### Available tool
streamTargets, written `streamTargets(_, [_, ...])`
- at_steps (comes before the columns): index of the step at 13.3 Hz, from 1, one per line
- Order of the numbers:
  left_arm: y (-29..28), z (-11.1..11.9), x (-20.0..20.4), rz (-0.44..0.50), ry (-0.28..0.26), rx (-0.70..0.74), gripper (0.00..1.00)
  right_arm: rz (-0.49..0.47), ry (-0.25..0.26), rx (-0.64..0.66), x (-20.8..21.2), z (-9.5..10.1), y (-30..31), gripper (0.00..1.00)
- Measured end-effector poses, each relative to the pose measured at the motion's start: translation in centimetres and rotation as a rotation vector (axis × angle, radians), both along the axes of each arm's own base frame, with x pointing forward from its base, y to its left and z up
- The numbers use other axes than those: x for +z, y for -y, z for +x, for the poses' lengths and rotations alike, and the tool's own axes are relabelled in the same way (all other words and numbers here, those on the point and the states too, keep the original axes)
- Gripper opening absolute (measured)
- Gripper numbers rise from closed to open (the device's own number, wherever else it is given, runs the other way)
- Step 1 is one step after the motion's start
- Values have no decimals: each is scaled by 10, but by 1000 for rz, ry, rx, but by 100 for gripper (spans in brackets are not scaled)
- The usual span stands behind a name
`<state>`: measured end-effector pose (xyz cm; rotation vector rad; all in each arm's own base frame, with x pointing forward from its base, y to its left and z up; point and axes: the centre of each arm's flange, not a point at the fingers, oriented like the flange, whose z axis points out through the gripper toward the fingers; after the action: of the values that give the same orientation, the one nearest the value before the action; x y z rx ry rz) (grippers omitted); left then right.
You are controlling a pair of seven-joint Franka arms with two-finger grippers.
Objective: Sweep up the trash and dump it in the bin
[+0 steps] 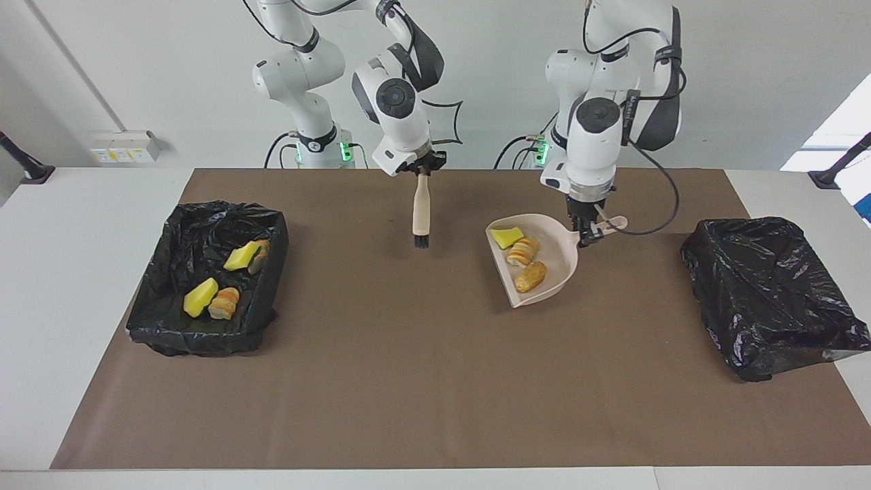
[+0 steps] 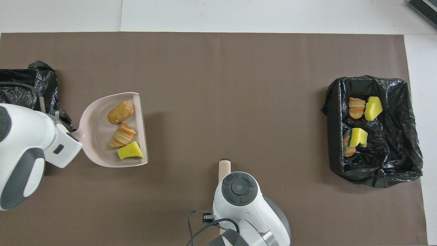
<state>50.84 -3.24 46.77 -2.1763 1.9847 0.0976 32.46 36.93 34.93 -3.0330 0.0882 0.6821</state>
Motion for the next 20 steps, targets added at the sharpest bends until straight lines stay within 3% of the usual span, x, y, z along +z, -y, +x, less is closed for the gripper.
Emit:
streamTargets(6, [-155, 19, 42, 14, 28, -30, 33, -21, -22, 6, -14, -7, 4, 26])
streamTargets(10, [-221, 27, 75, 20, 69, -31, 33, 27, 12, -4, -13, 0, 2, 26])
streamTargets(13, [-302, 25, 105, 71, 99, -19, 33, 41, 10, 16, -18, 1, 4, 26])
streamTargets(15, [-347, 26, 117, 137, 92, -43, 33, 34, 1, 19, -24, -1, 7, 28])
streamTargets(17, [-366, 40, 120, 261, 64, -112, 33, 31, -2, 12, -26, 1, 10, 29])
streamTargets(20, [-365, 62, 103, 463, -13, -135, 33, 33, 0, 7, -26, 4, 12, 38])
